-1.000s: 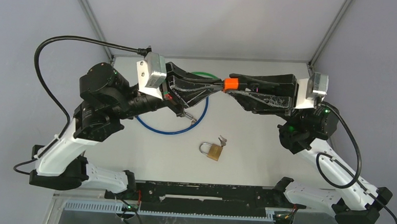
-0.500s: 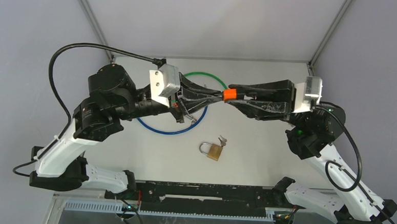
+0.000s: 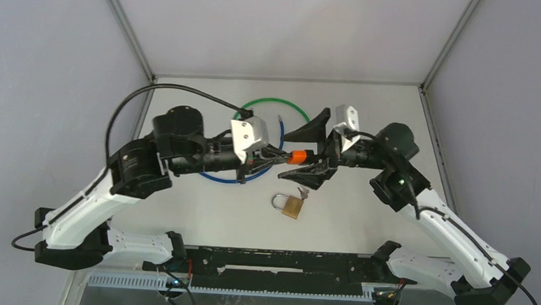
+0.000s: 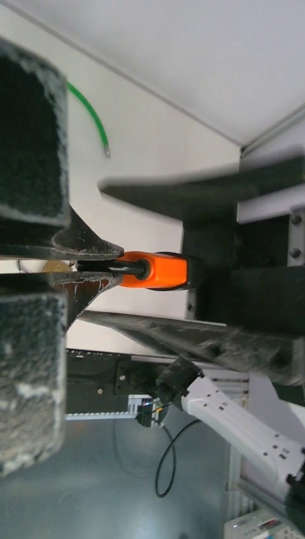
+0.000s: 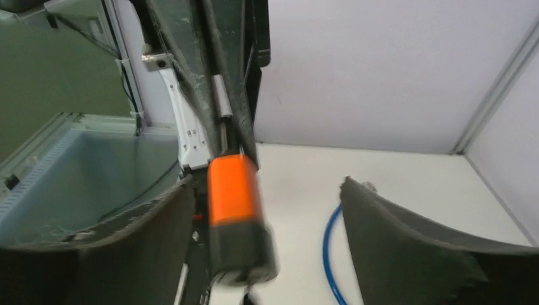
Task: Lock with the key
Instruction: Lock the lock.
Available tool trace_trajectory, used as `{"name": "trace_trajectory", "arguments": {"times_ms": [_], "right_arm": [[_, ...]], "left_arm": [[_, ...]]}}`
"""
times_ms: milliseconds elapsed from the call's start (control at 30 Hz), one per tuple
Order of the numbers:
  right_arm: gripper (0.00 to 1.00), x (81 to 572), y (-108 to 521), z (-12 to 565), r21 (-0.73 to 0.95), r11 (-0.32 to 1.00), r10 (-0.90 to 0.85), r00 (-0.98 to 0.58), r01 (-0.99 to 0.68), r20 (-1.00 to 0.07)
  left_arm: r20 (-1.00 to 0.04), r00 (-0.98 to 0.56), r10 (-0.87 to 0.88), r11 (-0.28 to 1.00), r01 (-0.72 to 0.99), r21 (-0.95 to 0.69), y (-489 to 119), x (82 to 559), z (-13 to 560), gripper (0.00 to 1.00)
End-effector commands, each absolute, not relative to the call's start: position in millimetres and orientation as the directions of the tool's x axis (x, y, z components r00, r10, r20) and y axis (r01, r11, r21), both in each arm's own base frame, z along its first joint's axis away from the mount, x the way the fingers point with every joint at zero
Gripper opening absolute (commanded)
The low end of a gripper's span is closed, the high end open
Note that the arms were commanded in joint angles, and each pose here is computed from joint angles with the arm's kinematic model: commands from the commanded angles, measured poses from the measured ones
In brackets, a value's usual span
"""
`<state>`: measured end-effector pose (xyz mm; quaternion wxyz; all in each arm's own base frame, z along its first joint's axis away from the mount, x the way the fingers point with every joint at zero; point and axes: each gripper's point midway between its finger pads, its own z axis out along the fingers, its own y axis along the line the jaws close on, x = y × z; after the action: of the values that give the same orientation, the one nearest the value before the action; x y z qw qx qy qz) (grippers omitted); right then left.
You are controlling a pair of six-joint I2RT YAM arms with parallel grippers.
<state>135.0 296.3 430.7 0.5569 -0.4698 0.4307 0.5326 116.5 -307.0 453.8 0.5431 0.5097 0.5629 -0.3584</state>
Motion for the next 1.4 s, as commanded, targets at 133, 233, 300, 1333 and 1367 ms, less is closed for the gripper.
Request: {"name": "trace_trajectory", "arguments": {"times_ms": [133, 233, 300, 1333, 1367], "right_arm": [[0.99, 116, 272, 386, -0.035, -0.05, 0.053, 0.033, -0.998, -0.998], [0.99, 99, 255, 377, -0.041, -0.073, 0.015, 0.04, -0.997, -0.999], [0.99, 92, 243, 366, -0.028, -0.062, -0.025, 0.03, -0.998, -0.999], [0.42, 117, 263, 368, -0.051, -0.001, -0.027, 0.051, -0.999, -0.998], [0.42, 117, 263, 367, -0.052, -0.003, -0.03, 0.052, -0.999, -0.998]], "left_arm": [[-0.974, 0.137, 0.182, 0.21, 0.962, 0.175, -304, 117, 436, 0.0], [-0.963, 0.162, 0.216, 0.214, 0.954, 0.209, -296, 119, 423, 0.0], [-0.961, 0.175, 0.216, 0.211, 0.952, 0.221, -293, 117, 421, 0.0], [-0.967, 0.135, 0.217, 0.131, 0.977, 0.165, -296, 100, 405, 0.0], [-0.967, 0.133, 0.216, 0.13, 0.978, 0.164, -296, 100, 405, 0.0]]}}
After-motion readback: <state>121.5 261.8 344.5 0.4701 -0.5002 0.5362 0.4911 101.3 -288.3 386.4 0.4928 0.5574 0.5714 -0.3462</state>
